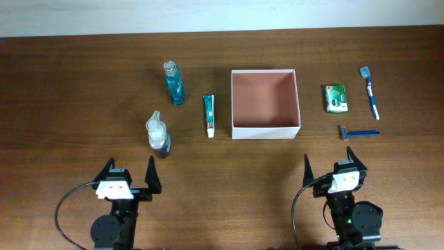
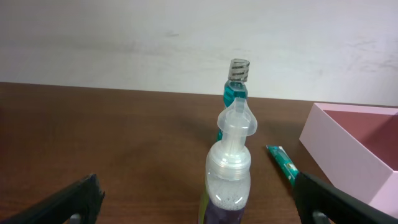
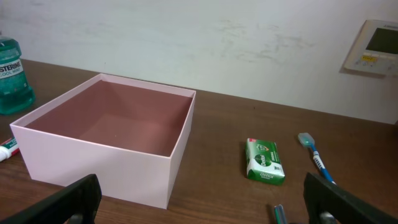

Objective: Pack container

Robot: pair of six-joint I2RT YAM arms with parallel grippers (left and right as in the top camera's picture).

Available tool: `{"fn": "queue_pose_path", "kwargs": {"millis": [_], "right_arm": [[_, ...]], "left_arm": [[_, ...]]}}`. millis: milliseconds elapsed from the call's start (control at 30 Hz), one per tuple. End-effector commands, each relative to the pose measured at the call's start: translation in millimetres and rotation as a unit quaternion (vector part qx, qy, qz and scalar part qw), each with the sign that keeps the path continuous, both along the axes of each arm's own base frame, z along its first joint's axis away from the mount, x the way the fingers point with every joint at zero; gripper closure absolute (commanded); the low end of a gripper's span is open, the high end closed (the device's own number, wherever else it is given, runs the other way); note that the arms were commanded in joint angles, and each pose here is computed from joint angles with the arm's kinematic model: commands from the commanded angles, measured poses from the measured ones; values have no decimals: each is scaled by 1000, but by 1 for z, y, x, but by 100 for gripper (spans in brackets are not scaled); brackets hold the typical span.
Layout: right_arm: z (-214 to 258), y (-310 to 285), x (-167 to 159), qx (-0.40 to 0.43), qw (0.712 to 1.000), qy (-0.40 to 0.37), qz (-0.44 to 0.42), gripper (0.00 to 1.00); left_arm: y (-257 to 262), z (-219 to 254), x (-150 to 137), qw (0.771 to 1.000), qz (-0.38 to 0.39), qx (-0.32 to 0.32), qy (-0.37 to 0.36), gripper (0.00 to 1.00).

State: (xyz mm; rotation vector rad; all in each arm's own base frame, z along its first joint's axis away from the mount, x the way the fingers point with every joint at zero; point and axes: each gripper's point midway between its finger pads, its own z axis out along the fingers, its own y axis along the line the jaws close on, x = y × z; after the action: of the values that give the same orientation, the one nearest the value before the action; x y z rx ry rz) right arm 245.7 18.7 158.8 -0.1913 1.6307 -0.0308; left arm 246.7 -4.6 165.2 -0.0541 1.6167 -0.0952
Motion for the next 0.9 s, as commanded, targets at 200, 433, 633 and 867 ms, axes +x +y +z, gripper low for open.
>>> {"fn": "queue_pose_path", "kwargs": {"millis": [200, 433, 633, 867], "right_arm": [[-2, 0, 0, 0, 1000, 1, -3, 1], [-2, 0, 0, 0, 1000, 1, -3, 1], [-2, 0, 0, 0, 1000, 1, -3, 1], [-2, 0, 0, 0, 1000, 1, -3, 1]], "left_arm": [[4, 8, 0, 1000, 9, 10, -19, 0], [3, 15, 0, 999, 8, 10, -32, 1], [3, 16, 0, 999, 7, 9, -35, 0], [-4, 30, -2, 998, -12, 10, -57, 1]]}}
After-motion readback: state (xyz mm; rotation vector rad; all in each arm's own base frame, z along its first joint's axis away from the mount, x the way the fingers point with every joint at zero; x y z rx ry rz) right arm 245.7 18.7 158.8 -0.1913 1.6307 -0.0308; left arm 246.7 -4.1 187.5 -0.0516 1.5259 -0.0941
